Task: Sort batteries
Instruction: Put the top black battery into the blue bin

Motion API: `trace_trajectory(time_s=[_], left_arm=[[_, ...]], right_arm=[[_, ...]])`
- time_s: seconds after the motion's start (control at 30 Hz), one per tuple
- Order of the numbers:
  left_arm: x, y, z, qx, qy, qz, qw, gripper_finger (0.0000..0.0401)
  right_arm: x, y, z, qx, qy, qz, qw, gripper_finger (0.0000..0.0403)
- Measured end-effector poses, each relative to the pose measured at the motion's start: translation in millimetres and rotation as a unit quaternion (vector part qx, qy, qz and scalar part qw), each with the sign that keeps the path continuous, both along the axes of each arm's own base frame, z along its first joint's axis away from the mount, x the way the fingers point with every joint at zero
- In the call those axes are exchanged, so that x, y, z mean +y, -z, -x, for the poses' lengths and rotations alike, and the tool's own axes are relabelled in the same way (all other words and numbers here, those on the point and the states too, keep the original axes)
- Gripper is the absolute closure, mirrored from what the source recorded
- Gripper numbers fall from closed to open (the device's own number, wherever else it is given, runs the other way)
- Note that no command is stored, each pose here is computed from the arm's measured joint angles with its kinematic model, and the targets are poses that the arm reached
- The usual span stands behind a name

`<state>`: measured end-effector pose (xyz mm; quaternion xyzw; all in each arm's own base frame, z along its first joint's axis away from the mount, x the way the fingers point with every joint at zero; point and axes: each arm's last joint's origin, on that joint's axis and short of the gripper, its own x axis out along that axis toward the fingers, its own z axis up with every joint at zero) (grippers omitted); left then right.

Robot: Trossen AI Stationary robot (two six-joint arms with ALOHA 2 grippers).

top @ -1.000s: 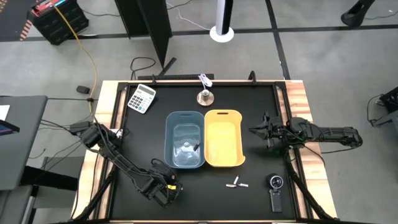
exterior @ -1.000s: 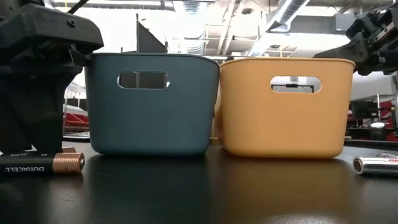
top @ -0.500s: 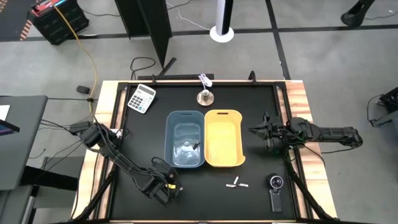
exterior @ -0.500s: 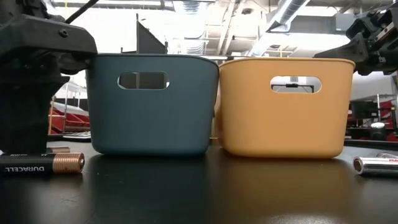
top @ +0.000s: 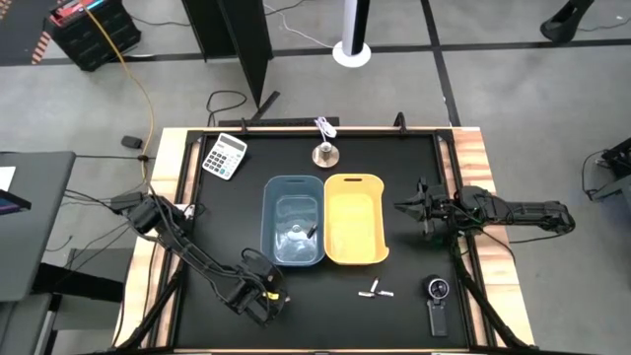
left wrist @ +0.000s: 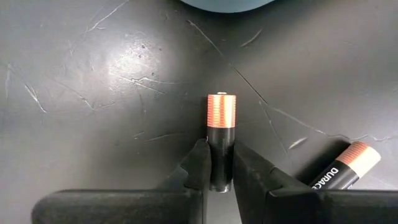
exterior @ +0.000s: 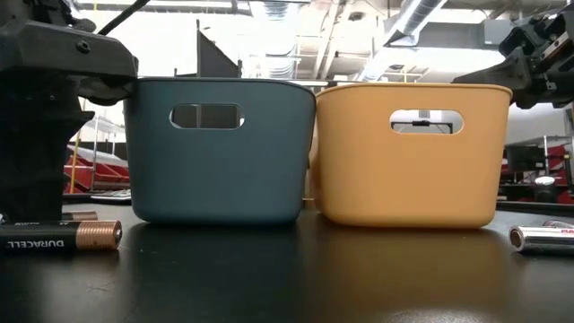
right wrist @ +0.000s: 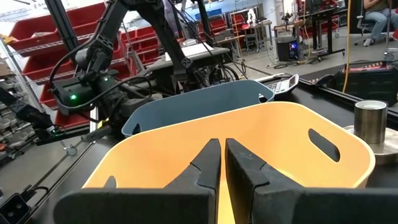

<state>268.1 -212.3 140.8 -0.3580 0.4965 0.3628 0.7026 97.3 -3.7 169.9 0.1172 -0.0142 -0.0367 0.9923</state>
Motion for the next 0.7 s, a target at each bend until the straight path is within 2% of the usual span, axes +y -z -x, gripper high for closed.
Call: trace_trajectory(time_s=[0.13, 0.33, 0.57, 0.7], left_arm=[[-4, -9, -4, 0.012, 0.013, 0.001, 1.0, 0.0361], [-12, -18, -7, 0.027, 0.037, 0.041, 0.998, 0.0361], [-15, -33, -5, 0.049, 0.041, 0.027, 0.998, 0.0361], [-22, -53, -4, 0.066, 0.056, 0.027, 0.996, 0.0361]], right_arm=[[0, 0, 0, 0.0, 0.0, 0.0, 1.0, 0.036], [0, 0, 0, 0.0, 0.0, 0.0, 1.0, 0.036], [0, 0, 0, 0.0, 0.0, 0.0, 1.0, 0.036], [0, 0, 0, 0.0, 0.0, 0.0, 1.0, 0.036]])
